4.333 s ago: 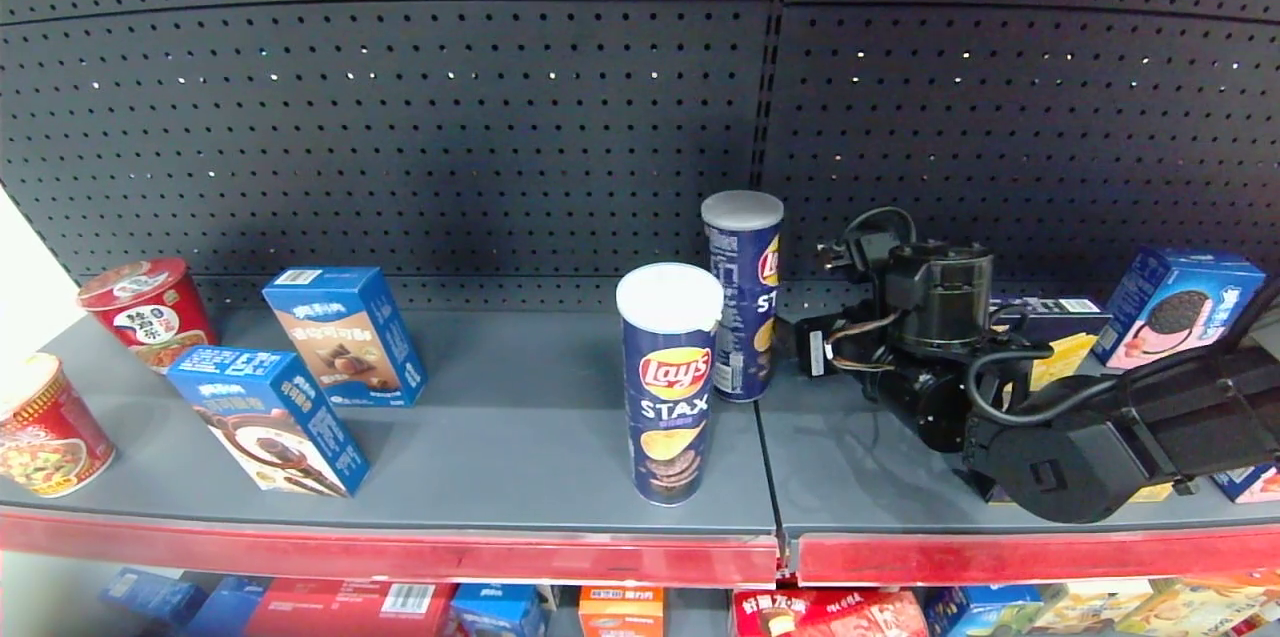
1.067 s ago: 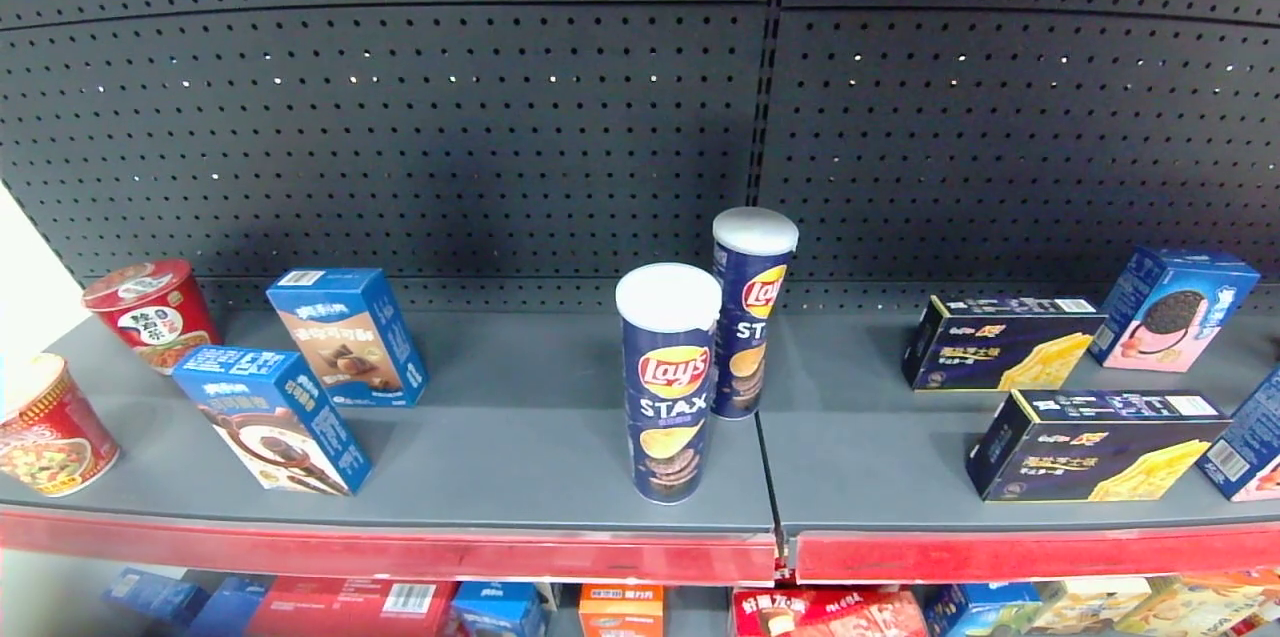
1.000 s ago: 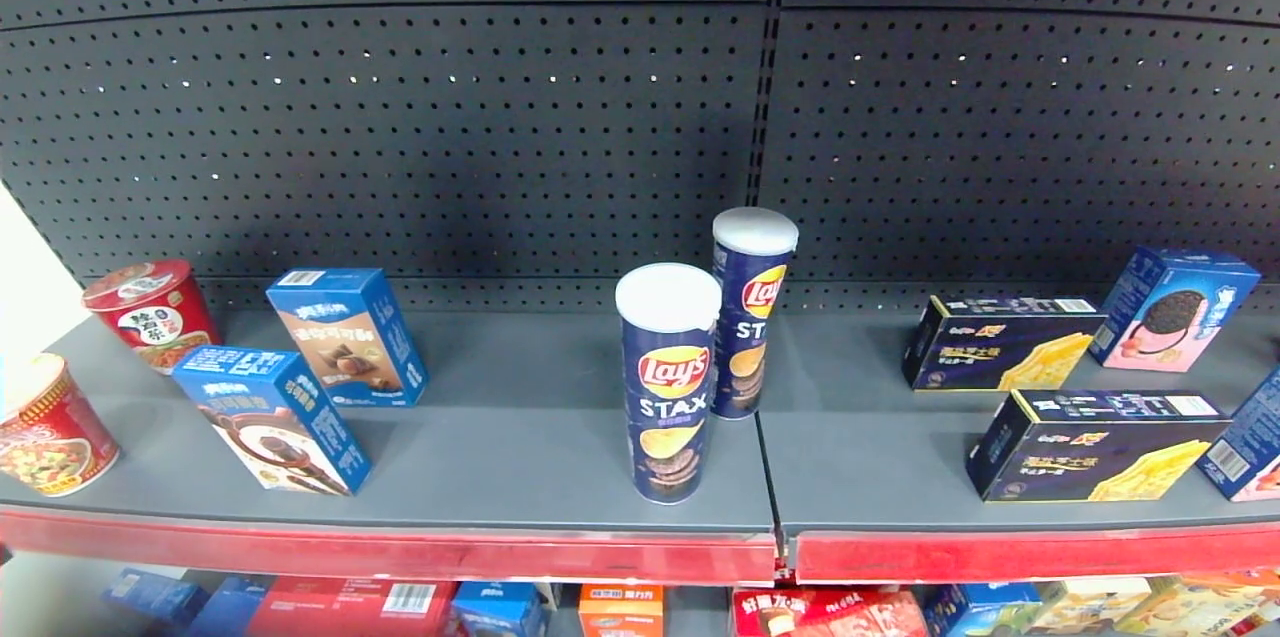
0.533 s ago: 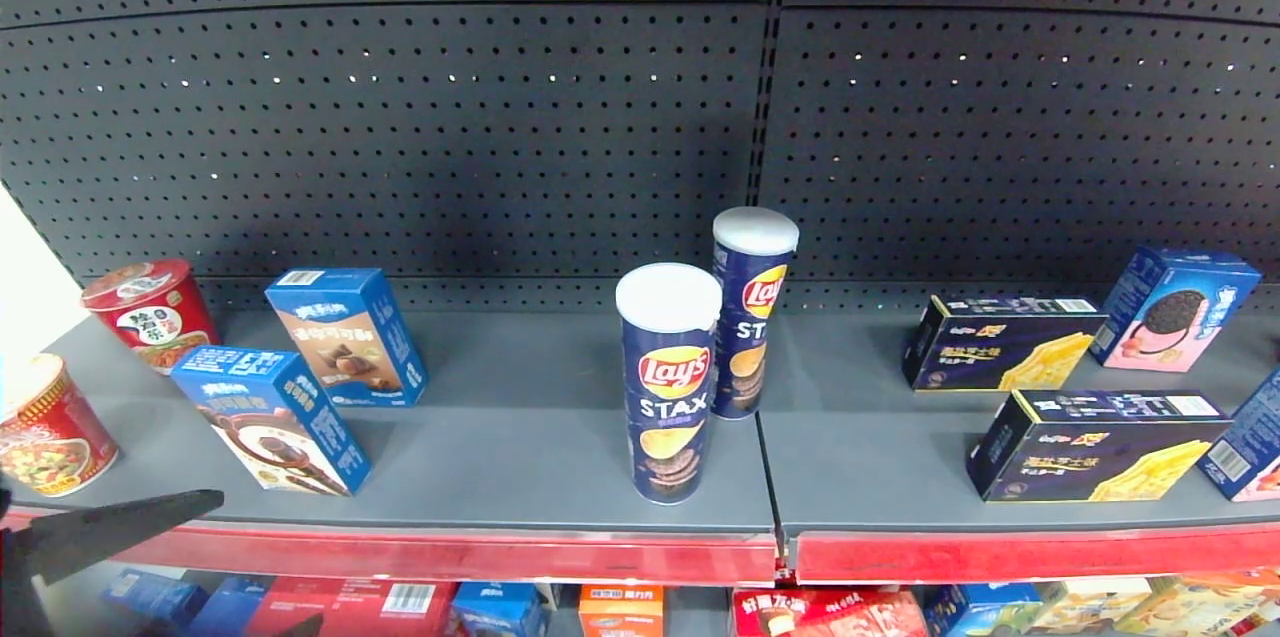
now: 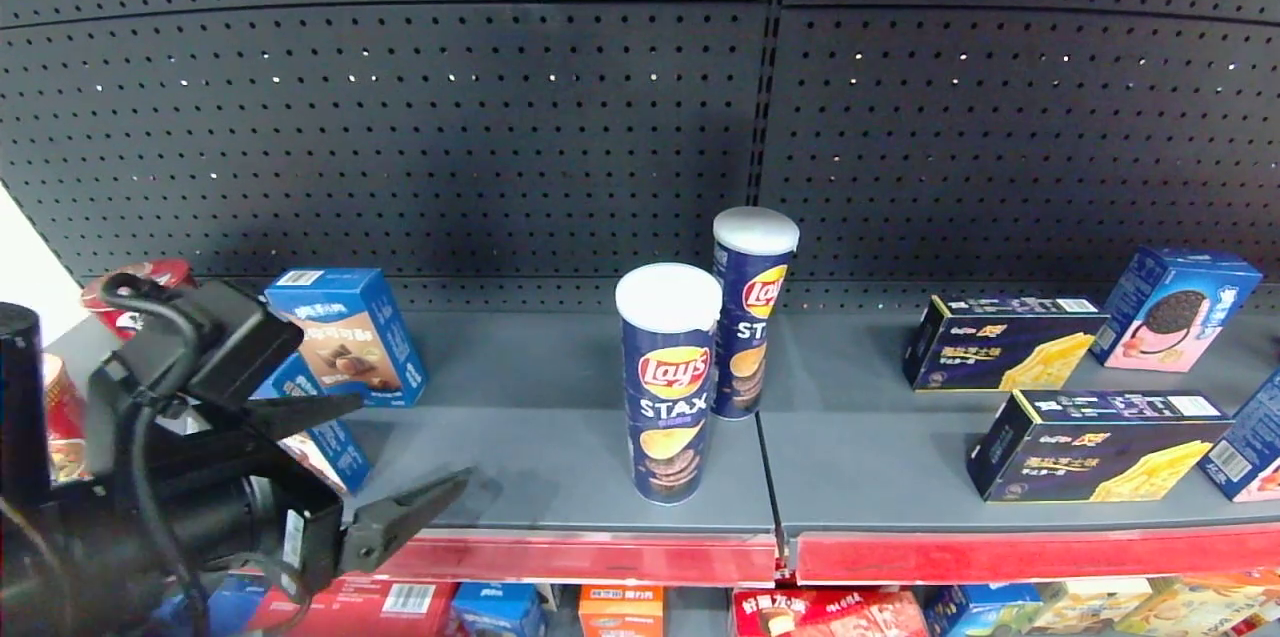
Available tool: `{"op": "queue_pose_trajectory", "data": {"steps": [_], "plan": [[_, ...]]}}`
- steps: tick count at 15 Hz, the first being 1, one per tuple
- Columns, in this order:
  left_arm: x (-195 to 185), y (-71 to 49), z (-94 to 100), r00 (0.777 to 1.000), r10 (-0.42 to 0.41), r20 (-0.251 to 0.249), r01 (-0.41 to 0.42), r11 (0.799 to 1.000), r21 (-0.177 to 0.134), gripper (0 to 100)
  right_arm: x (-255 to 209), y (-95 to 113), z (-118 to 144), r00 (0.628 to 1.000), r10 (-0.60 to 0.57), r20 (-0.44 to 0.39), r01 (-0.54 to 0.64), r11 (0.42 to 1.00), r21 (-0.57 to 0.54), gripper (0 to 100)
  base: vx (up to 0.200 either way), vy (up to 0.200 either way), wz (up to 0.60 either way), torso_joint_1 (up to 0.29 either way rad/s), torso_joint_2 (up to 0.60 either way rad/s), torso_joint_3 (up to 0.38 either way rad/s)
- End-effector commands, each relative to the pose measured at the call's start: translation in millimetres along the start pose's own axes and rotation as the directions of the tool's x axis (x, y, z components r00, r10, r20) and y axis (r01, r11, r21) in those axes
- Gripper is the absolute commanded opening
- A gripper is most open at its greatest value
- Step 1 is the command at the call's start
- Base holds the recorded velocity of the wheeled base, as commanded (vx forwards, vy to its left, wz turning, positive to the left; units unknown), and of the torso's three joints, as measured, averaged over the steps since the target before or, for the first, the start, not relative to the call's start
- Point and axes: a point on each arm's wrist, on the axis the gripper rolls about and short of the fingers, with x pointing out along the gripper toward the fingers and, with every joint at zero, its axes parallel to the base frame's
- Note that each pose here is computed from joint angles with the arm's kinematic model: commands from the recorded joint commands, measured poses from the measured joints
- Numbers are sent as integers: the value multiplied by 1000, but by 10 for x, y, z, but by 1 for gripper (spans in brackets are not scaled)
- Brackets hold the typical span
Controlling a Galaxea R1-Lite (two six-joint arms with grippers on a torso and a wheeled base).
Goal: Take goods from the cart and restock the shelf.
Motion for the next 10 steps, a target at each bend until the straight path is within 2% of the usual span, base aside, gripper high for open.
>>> {"op": "queue_pose_trajectory", "data": {"steps": [1, 4, 6, 10], "plan": [[267, -45, 3, 997, -36, -67, 37, 999, 9, 100, 6, 2, 0, 1000, 1, -7, -1, 1000, -3, 100, 0, 0, 0, 0, 0, 0], [478, -50, -30, 995, -36, -93, 37, 999, 9, 100, 5, 1, 4, 1000, 1, -5, -1, 1000, -2, 100, 0, 0, 0, 0, 0, 0], [689, -105, -62, 993, -48, -108, 50, 999, 20, 100, 6, 2, 0, 1000, 1, -7, -1, 1000, -4, 100, 0, 0, 0, 0, 0, 0], [917, -101, 0, 992, -35, -121, 37, 999, 13, 100, 6, 3, 0, 1000, 6, -6, -6, 1000, -7, 100, 0, 0, 0, 0, 0, 0]]}}
